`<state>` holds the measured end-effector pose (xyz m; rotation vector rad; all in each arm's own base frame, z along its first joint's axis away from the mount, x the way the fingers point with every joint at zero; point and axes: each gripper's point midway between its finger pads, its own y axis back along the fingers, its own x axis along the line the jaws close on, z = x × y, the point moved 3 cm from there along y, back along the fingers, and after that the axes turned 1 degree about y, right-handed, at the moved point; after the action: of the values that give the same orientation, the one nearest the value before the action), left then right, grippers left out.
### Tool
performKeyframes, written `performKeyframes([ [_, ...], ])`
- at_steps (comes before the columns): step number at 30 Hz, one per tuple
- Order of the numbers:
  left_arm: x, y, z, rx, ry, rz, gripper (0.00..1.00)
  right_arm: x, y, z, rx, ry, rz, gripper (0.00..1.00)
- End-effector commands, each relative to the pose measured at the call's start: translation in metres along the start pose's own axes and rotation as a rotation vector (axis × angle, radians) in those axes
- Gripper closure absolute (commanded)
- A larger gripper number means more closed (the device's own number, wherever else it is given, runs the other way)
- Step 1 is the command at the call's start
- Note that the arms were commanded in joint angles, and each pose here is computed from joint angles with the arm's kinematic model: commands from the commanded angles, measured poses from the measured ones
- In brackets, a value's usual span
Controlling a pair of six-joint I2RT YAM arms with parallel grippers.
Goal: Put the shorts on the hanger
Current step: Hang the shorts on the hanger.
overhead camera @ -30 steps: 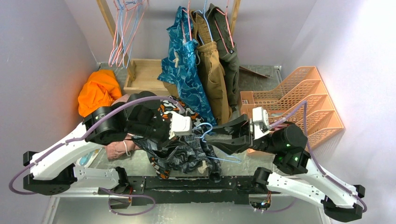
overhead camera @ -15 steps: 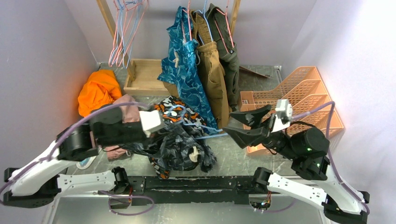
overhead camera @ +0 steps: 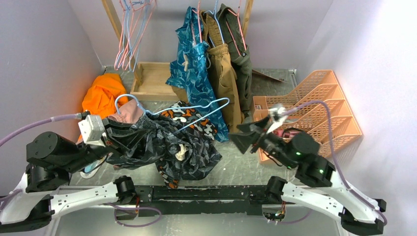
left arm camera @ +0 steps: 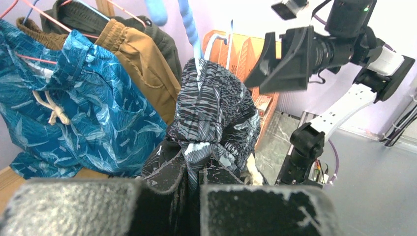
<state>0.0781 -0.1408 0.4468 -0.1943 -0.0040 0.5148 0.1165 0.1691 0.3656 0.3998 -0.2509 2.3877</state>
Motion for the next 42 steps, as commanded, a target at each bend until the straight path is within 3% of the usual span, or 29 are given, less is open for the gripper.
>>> performKeyframes([
  [1, 0.007, -0.002, 0.023, -0.121, 0.065, 0.06, 0.93, 0.026, -0.019, -0.045, 0.207, -0.053, 0.163, 0.34],
  [5, 0.019, -0.004, 0.022, -0.123, 0.098, 0.156, 0.93, 0.036, -0.032, -0.071, 0.325, -0.075, 0.222, 0.27],
  [10, 0.04, -0.004, 0.016, -0.14, 0.159, 0.312, 0.93, 0.031, -0.044, -0.088, 0.333, -0.11, 0.185, 0.26],
  [17, 0.044, -0.017, 0.007, -0.149, 0.205, 0.366, 0.93, 0.023, -0.058, -0.083, 0.245, -0.11, 0.11, 0.24],
  [22, 0.046, -0.028, -0.003, -0.106, 0.198, 0.395, 0.93, 0.025, -0.073, -0.097, 0.315, -0.076, 0.078, 0.23],
  [32, 0.048, -0.025, -0.002, -0.145, 0.209, 0.398, 0.93, 0.032, -0.081, -0.117, 0.384, -0.017, 0.074, 0.24],
  [35, 0.044, -0.028, -0.004, -0.12, 0.202, 0.376, 0.93, 0.021, -0.084, -0.125, 0.413, -0.001, -0.008, 0.4],
  [40, 0.035, -0.032, -0.004, -0.067, 0.163, 0.313, 0.93, -0.007, -0.081, -0.109, 0.381, 0.063, -0.199, 0.96],
  [42, 0.031, -0.031, 0.001, -0.052, 0.143, 0.277, 0.93, -0.016, -0.078, -0.095, 0.356, 0.097, -0.271, 1.0],
])
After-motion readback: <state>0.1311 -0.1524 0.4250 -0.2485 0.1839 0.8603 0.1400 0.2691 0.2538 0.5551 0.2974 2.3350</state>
